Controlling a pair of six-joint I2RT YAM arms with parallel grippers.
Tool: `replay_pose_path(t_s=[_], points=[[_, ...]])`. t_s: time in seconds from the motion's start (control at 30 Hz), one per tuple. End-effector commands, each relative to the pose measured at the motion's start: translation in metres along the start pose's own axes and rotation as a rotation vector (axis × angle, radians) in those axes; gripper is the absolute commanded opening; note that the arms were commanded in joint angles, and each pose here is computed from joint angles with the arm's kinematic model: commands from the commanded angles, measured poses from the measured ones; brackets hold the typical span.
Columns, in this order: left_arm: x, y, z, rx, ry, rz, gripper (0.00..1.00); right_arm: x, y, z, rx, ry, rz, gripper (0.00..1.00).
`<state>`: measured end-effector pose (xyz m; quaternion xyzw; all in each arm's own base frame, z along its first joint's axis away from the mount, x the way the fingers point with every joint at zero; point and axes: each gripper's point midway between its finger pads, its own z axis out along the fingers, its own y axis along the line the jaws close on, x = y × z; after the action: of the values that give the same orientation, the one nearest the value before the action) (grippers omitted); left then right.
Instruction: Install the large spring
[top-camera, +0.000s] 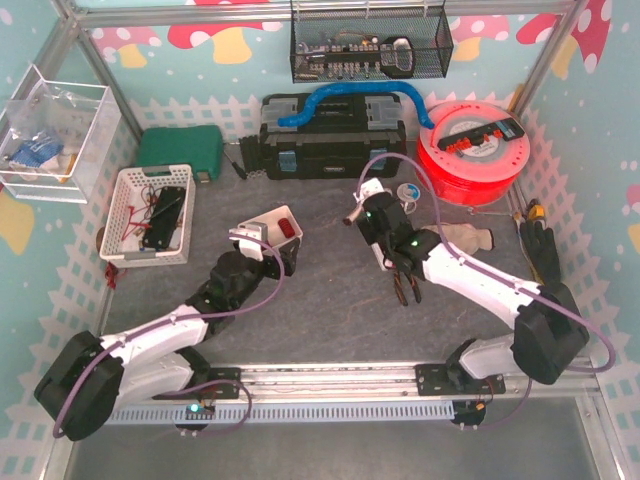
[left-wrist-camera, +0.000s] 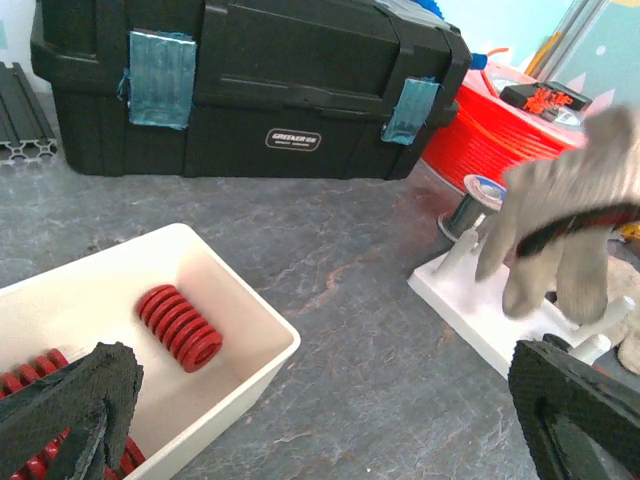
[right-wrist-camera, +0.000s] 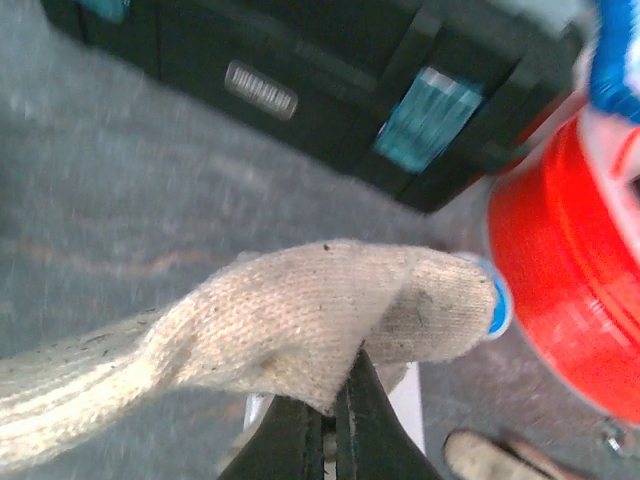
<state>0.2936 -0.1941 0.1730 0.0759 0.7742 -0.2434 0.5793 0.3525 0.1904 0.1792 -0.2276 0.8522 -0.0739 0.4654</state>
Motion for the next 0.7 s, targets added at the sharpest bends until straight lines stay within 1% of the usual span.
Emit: replay_pose_path(t_s=[0.0,0.13,0.27,0.37,0.43,0.5,0.6,0.63,0.67], points=[[-0.014,-0.009,-0.001,0.027,-0.037,0.0,0.99,-0.059,-0.032,-0.022,0.118,-0.188,0.086,0.0],[-0.014,-0.01,0.0,0.033,-0.034,-0.001,0.99,-0.095,-0.053,-0.02,0.173,-0.303,0.128,0.0],[-0.015,-0.009,-0.002,0.031,-0.041,-0.001,0.99,-0.122,-0.069,0.005,0.2,-0.351,0.181,0.0],[-0.016,-0.009,-0.003,0.03,-0.045,0.0,0.99,-0.13,-0.068,0.035,0.192,-0.336,0.192,0.0],[-0.017,-0.009,-0.003,0.031,-0.047,0.001,0.99,-0.13,-0.062,0.055,0.183,-0.318,0.186,0.0],[-0.018,-0.009,-0.004,0.031,-0.052,-0.001,0.99,-0.121,-0.047,0.08,0.16,-0.283,0.165,0.0],[-0.02,-0.01,-0.005,0.032,-0.058,-0.002,0.99,-0.106,-0.032,0.105,0.135,-0.241,0.159,0.0],[-0.02,-0.009,-0.005,0.032,-0.061,-0.002,0.99,-0.099,-0.028,0.113,0.131,-0.227,0.16,0.01],[-0.02,-0.009,-0.005,0.031,-0.06,-0.002,0.99,-0.092,-0.024,0.12,0.126,-0.21,0.162,0.06]])
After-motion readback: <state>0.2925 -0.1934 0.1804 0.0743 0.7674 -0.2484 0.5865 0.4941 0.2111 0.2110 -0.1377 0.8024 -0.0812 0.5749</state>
